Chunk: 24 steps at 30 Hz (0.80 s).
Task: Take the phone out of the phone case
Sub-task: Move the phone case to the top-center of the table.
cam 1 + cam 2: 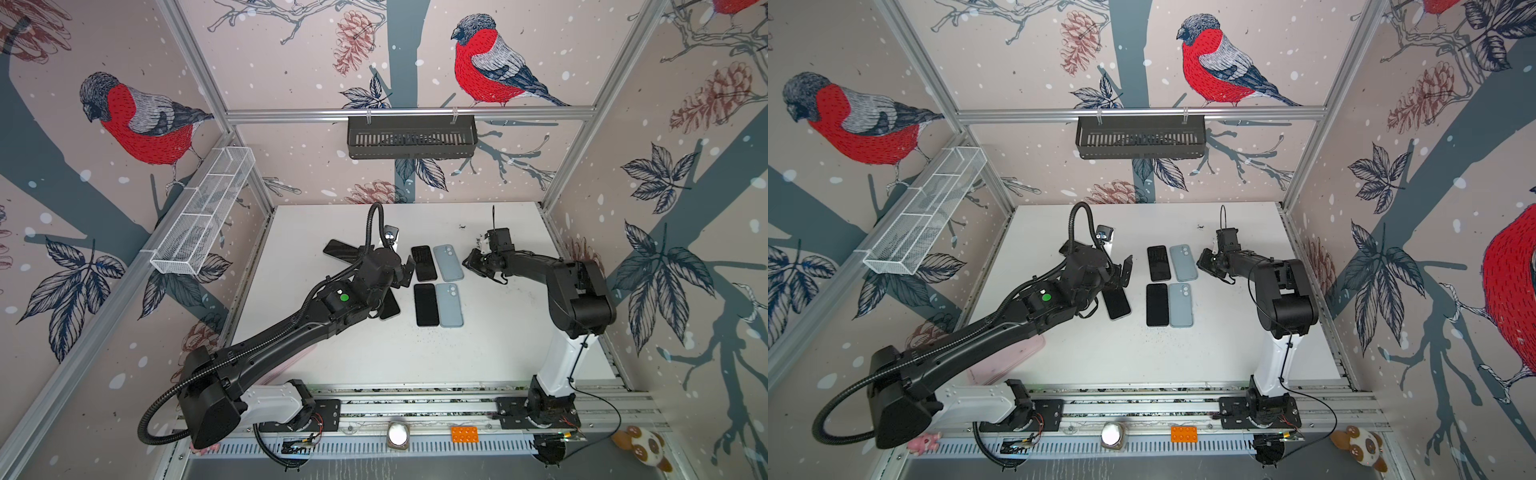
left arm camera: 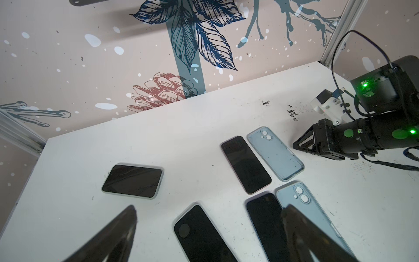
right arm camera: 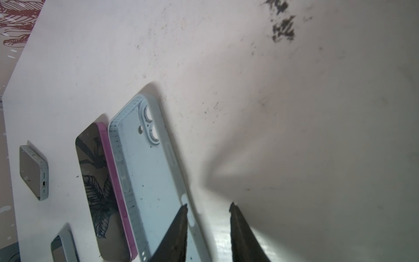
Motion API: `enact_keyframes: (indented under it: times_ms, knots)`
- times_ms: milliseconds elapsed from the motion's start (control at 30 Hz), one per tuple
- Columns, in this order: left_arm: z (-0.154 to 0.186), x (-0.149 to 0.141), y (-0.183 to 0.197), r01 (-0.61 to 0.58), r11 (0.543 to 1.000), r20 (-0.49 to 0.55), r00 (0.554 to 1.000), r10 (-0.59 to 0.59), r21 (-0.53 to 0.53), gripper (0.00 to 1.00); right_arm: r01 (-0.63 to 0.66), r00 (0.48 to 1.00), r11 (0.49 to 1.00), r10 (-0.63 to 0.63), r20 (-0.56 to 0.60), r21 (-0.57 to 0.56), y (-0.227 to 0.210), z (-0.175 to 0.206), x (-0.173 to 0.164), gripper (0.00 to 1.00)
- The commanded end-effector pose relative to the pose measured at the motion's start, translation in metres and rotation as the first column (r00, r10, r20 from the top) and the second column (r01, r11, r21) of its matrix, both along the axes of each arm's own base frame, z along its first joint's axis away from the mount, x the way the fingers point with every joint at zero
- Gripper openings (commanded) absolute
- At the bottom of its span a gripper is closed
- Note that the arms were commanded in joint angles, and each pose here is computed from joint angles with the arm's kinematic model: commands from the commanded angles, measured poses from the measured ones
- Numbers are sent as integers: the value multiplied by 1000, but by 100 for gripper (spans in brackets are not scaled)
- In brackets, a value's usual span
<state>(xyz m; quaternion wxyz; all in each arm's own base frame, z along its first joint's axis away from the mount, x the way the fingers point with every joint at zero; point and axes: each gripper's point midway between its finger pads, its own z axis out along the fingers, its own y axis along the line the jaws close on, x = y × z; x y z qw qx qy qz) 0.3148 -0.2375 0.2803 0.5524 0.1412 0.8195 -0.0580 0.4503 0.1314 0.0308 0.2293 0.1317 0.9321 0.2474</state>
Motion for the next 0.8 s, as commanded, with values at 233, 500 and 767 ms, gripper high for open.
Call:
enact_keyframes:
  times_ms: [233,500,767]
  knots:
    - [-9,-4,26,-97,995,-27,995,97,-22,99,-26,1000,1000,26,-18,12,23,-9,0,28]
    - [-22,3,34,-136,989,-67,989,133,-49,99,-57,998,998,58,-15,31,38,-7,-5,28]
    - [-50,5,32,-144,989,-123,983,138,-37,99,-87,996,996,87,2,36,46,-4,-7,28]
